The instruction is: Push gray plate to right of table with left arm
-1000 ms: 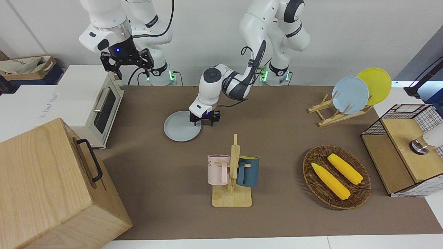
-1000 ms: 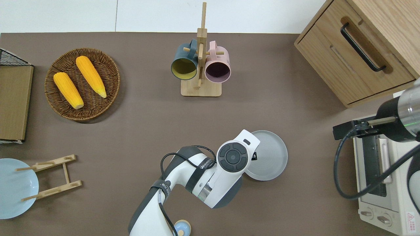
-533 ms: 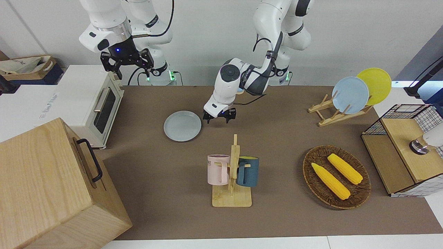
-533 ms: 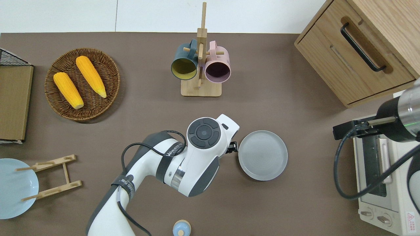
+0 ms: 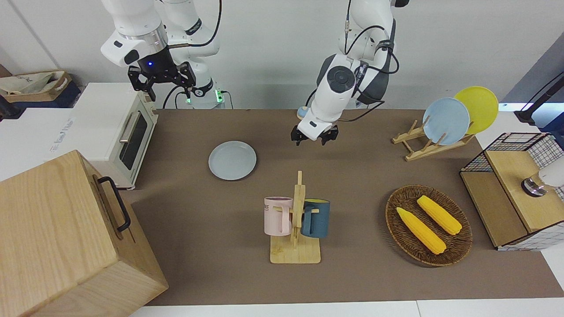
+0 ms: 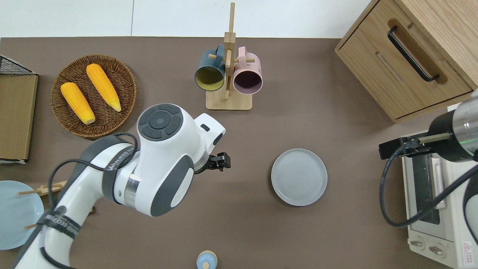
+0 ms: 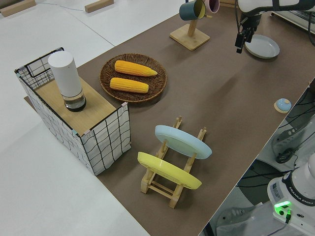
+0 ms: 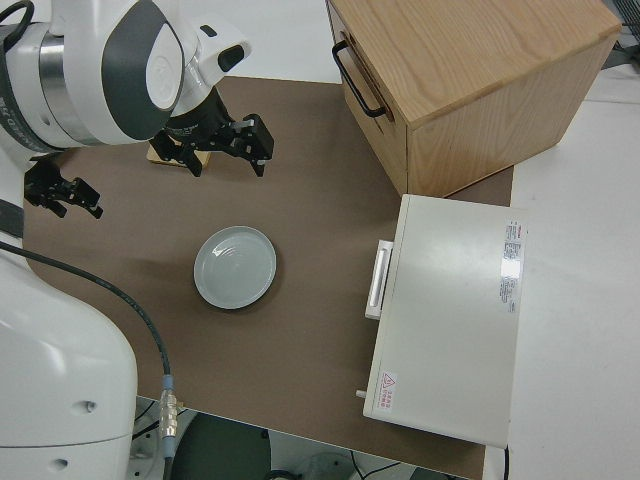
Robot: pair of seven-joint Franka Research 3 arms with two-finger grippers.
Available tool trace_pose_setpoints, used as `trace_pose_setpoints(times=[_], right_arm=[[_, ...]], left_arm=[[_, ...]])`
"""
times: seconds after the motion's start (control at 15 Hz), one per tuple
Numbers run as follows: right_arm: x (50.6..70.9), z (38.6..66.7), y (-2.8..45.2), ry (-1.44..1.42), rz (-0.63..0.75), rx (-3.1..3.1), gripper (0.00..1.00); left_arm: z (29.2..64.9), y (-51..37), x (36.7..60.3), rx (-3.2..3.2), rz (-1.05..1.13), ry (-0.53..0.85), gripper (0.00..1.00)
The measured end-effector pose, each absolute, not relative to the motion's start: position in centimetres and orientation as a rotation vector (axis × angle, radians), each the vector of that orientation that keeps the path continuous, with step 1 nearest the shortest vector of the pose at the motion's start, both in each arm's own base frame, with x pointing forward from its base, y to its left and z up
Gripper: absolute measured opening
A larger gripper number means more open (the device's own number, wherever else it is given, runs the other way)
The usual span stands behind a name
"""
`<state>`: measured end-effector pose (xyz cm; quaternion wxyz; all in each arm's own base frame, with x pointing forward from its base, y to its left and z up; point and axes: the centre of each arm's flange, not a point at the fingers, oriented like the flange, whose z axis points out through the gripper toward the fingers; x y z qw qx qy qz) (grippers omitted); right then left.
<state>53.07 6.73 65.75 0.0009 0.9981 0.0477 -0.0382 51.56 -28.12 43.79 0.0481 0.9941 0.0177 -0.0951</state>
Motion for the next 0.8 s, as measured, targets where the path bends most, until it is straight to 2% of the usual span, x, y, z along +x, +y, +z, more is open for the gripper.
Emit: trace_pose_setpoints(times=[0.27,0.47,0.67,0.8], right_arm=[[53.1,65.7,6.7,0.15,-0.12,3.134,0.99],[53.1,65.7,6.7,0.15,-0.12,3.134,0.99],[53.1,65.7,6.7,0.15,-0.12,3.134,0.99],[53.1,65.7,6.7,0.15,-0.12,3.134,0.99]], left_arm=[[48.5,-19.6,52.7,3.06,-0.263,0.04,0.99],[51.4,-13.4,53.4,3.06,-0.193,0.089,0.99],[53.0,-10.4,53.7,3.093,-0.178,0.049,1.0],[55.7,-9.2,54.0,3.116,-0.149,0.019,1.0]])
